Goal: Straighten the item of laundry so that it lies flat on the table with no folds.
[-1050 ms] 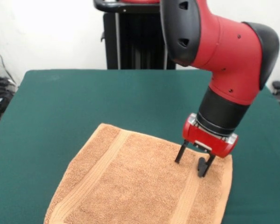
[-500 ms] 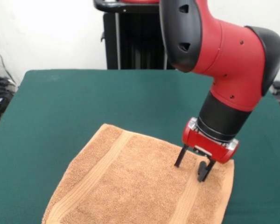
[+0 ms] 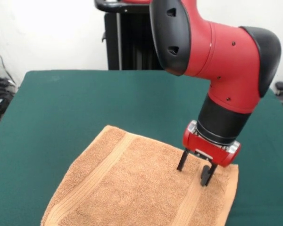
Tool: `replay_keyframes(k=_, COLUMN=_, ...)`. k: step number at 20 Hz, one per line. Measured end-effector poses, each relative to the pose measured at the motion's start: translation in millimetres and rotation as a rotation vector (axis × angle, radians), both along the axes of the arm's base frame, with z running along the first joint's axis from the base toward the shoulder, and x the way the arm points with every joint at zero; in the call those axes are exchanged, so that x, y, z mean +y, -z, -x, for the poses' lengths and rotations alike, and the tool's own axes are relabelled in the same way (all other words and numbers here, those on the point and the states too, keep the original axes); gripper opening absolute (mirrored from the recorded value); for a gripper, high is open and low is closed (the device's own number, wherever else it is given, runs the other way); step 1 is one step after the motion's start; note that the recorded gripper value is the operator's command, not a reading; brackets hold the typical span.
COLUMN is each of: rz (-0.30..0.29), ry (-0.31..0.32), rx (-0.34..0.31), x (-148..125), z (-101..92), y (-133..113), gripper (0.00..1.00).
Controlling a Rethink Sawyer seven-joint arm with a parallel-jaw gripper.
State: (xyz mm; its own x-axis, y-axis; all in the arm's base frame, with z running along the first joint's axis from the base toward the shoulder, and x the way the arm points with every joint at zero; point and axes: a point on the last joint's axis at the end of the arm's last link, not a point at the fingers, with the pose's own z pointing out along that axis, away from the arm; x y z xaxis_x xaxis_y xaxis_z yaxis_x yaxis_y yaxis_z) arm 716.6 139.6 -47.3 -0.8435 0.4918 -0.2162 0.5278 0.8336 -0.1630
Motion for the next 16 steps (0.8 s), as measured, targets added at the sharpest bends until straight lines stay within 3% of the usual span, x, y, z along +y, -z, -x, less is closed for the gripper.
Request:
replay_keyframes(k=7, rz=-0.016, ry=0.011, rx=0.024, x=13, z=15.1, y=-2, gripper=1.00)
replay_keyframes(k=16, rz=-0.026, ry=-0.039, rx=0.045, x=58, z=53.9, y=-15, gripper=1.00)
